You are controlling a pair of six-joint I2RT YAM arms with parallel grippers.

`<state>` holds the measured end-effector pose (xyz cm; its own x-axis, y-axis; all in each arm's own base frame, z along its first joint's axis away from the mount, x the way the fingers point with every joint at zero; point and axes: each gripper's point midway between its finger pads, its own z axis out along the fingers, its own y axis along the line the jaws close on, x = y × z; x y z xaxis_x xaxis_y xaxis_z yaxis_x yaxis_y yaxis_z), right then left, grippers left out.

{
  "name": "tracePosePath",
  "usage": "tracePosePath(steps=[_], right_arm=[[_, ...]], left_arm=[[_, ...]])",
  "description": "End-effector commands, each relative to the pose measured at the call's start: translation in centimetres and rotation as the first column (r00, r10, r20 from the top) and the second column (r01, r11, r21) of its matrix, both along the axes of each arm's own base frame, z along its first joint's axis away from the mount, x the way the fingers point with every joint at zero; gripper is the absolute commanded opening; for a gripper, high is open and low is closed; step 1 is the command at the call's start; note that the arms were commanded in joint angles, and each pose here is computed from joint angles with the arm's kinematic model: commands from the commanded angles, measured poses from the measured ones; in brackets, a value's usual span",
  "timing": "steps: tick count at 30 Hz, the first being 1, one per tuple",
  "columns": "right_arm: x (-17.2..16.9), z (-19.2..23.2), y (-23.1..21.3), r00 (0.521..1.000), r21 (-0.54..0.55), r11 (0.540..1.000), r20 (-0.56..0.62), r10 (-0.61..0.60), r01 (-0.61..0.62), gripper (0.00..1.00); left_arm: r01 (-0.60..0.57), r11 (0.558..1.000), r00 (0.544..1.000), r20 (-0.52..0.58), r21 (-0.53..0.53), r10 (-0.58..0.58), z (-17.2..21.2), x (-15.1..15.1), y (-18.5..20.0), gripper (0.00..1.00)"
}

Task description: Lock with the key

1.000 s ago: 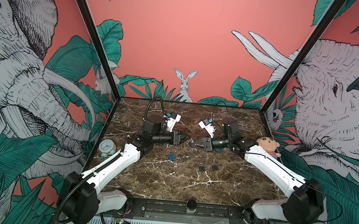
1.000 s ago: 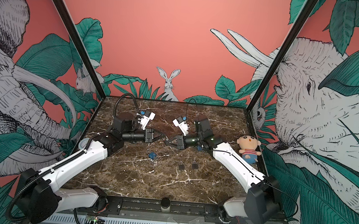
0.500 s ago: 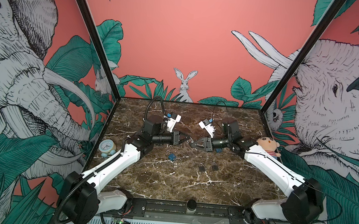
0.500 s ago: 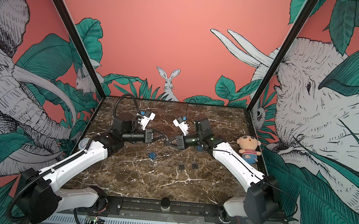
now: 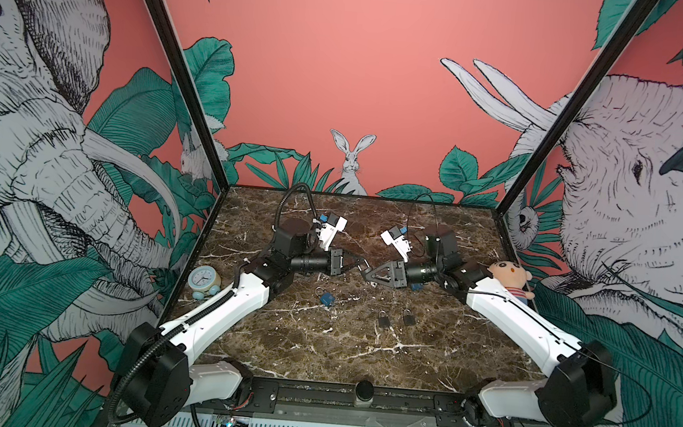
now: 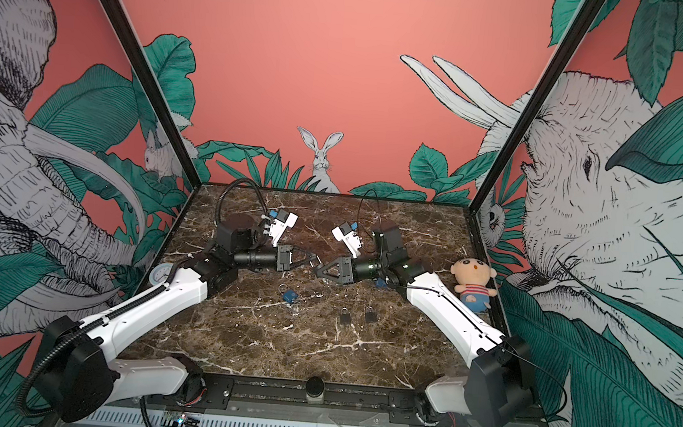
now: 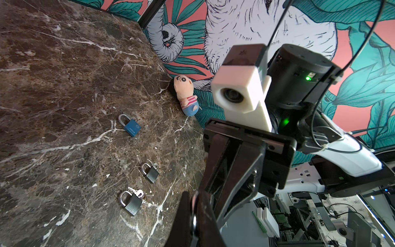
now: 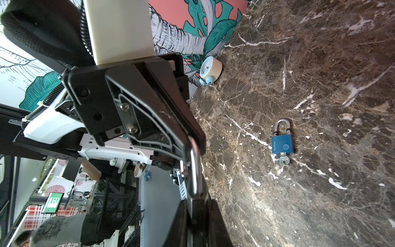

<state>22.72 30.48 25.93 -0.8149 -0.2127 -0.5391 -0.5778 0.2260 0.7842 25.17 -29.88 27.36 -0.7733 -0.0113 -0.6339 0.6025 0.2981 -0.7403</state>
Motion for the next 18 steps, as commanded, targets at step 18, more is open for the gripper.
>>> tracePosePath(steps=[18], right_arm=[[-4.0,10.1,0.0,0.983,0.323,0.930,0.115,0.146,-0.176,0.00]], left_arm=[[0.017,1.000,1.000,-0.021,0.017,-0.017,-5.0,0.9,-0.9,0.00]])
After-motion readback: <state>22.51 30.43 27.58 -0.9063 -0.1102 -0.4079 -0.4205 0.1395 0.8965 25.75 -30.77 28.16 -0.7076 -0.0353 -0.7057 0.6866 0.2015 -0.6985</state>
